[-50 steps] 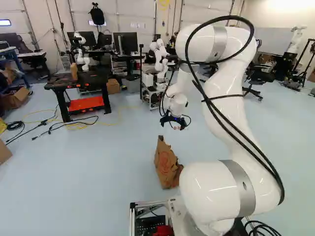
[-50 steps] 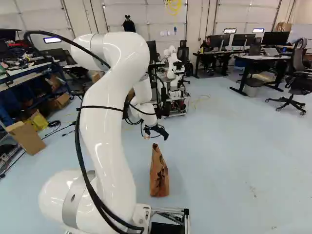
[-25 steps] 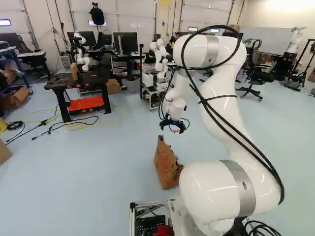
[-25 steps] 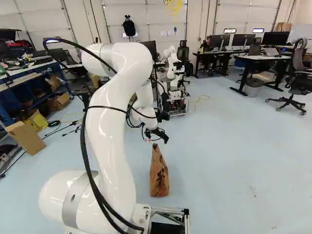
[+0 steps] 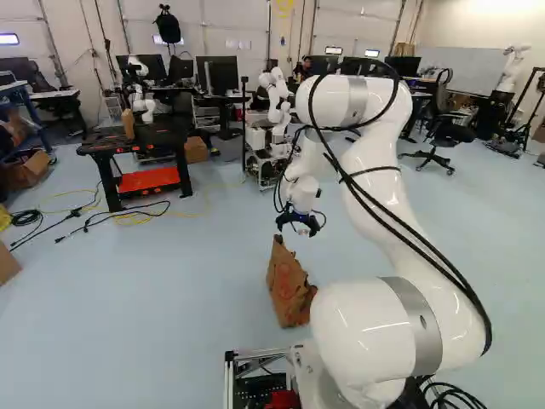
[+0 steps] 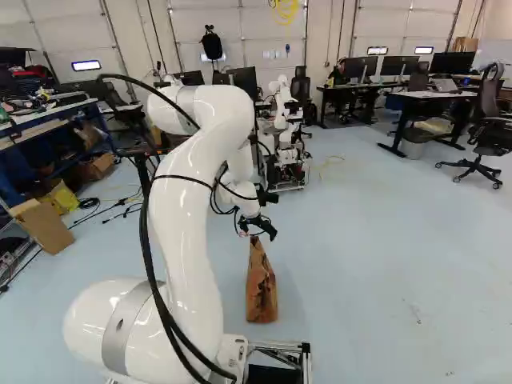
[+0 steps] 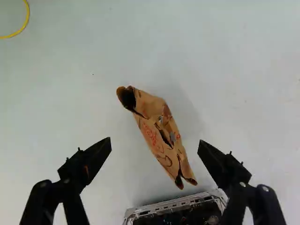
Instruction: Pick up the grocery bag from the ground
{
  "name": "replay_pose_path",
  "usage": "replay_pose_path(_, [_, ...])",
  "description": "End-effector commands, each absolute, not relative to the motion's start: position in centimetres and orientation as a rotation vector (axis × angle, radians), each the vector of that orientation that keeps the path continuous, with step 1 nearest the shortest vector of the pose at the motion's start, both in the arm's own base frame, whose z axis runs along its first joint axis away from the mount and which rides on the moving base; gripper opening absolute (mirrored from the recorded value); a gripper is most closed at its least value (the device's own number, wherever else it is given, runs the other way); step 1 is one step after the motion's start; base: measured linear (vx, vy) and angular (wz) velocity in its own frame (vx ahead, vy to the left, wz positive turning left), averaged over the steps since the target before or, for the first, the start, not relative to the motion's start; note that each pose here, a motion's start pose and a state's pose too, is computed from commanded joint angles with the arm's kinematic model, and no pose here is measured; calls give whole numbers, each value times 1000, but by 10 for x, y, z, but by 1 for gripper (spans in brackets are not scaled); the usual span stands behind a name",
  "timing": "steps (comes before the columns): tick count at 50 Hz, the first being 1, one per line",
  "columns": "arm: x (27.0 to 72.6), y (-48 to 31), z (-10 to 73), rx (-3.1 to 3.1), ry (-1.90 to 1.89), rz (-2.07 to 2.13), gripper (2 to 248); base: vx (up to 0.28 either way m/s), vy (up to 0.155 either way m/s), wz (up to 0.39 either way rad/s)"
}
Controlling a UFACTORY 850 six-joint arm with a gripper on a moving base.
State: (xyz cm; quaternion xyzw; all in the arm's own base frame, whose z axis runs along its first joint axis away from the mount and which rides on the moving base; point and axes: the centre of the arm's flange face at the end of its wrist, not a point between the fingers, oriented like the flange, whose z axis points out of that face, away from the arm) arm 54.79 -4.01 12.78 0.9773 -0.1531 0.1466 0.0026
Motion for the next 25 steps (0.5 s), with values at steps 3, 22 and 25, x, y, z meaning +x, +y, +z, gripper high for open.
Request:
replay_pose_path(3, [549,-40,123,3067,-449,453,247,0,0,0])
replay_pose_path(22, [553,-40,96,3071,-71,407,247,0,0,0])
replay_pose_path(25, [554,-41,91,3069,-19,400,247,0,0,0])
